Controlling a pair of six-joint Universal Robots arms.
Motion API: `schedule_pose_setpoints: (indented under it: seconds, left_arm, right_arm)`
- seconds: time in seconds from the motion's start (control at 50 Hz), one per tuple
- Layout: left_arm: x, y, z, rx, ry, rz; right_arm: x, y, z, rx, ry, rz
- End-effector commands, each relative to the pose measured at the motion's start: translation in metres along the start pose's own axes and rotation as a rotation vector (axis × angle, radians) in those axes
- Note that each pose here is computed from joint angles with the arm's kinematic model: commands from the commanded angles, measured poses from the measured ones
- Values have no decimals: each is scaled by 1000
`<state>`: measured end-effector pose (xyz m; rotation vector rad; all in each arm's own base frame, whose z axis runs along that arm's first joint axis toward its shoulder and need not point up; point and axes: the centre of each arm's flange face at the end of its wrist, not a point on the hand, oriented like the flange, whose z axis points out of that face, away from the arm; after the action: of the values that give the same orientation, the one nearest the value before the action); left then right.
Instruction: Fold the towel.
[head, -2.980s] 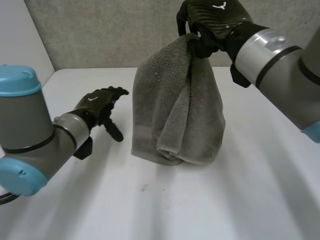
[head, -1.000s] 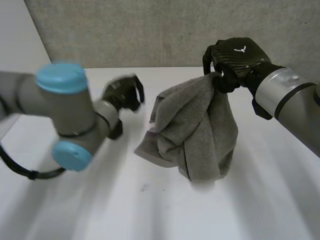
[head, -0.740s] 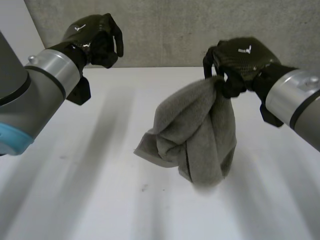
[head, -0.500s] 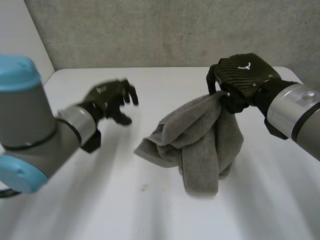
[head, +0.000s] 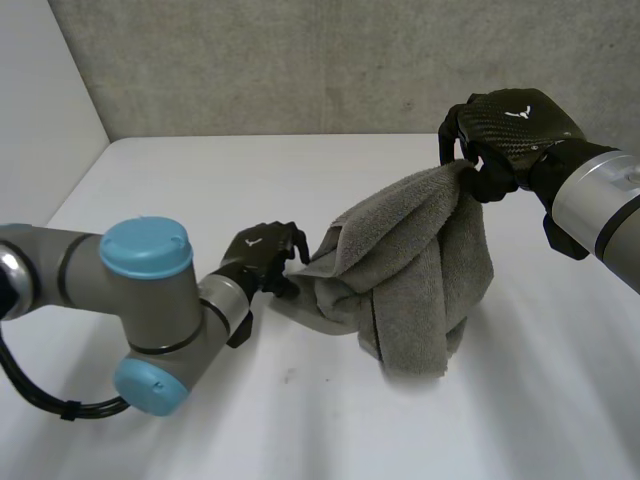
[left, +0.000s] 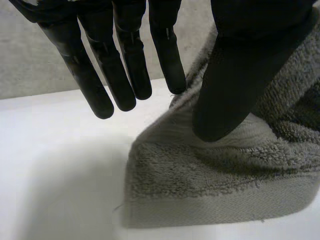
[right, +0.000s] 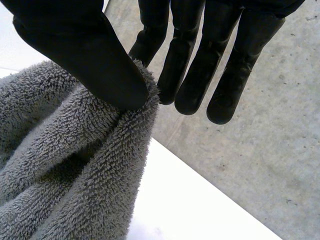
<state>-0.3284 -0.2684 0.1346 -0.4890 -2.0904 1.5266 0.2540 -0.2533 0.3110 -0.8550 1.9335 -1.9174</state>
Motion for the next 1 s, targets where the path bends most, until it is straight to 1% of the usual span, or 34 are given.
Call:
schedule_pose_setpoints:
  seconds: [0.02, 0.2, 0.4, 0.44, 0.48, 0.5, 0.52, 0.54, 0.56, 0.58, 0.6, 0.64, 0.66, 0.68, 0.7, 0.72, 0.74, 0.76, 0.8, 0.82, 0.86, 0.92, 0.96, 0.98, 1.0]
  left_arm:
    - [5, 10, 12, -11, 15, 11]
    - [7, 15, 23, -8, 23, 14]
    - [18, 17, 21, -13, 49, 21]
    - [18, 9, 20, 2, 47, 23]
    - [16, -32, 9, 77, 32, 23]
    - [16, -32, 9, 78, 32, 23]
    - [11, -58, 1, 123, 17, 27]
    - [11, -58, 1, 124, 17, 27]
    - [3, -85, -7, 173, -3, 31]
    - [-7, -109, -16, 211, -28, 42]
    - [-7, -109, -17, 212, -28, 42]
    - [-15, -147, -39, 259, -64, 101]
    - [-15, -147, -39, 259, -64, 102]
    - [-13, -159, -50, 264, -63, 139]
    - [-13, -159, -50, 264, -63, 140]
    - [-9, -166, -59, 257, -54, 182]
    - [-5, -170, -67, 245, -39, 212]
    - [-5, -170, -67, 245, -38, 212]
    - [0, -168, -76, 207, -15, 254]
    - [0, -167, -76, 207, -15, 254]
    - [1, -163, -81, 175, -12, 264]
    - [1, -160, -84, 164, -13, 264]
    - [-2, -152, -88, 138, -21, 261]
    - [-2, -152, -88, 138, -21, 261]
    - [-3, -148, -90, 124, -23, 257]
  right_arm:
    - [1, -1, 0, 3, 3, -1]
    - [2, -2, 0, 7, 5, 0]
    - [3, -3, 1, 11, 8, -3]
    - [3, -4, 1, 12, 6, -7]
    - [1, -3, 1, 3, 0, -11]
    - [1, -3, 1, 3, 0, -11]
    - [0, -1, 1, -10, -7, -15]
    - [-2, 4, 0, -38, -17, -16]
    - [-2, 4, 0, -38, -17, -16]
    - [-5, 11, -1, -83, -34, -23]
    - [-5, 11, -1, -84, -34, -23]
    - [-15, 28, -7, -204, -88, -65]
    - [-15, 28, -7, -205, -88, -65]
    - [-18, 35, -11, -262, -113, -96]
    - [-20, 41, -17, -316, -133, -128]
    - [-20, 41, -17, -316, -133, -128]
    - [-27, 48, -24, -375, -173, -140]
    - [-27, 48, -24, -375, -174, -140]
    - [-53, 55, -43, -454, -301, -139]
    - [-53, 55, -43, -454, -302, -139]
    - [-74, 51, -55, -468, -410, -121]
    - [-77, 48, -55, -447, -433, -121]
    - [-69, 33, -43, -372, -394, -125]
    - [-69, 33, -43, -372, -394, -125]
    - [-59, 27, -35, -339, -355, -109]
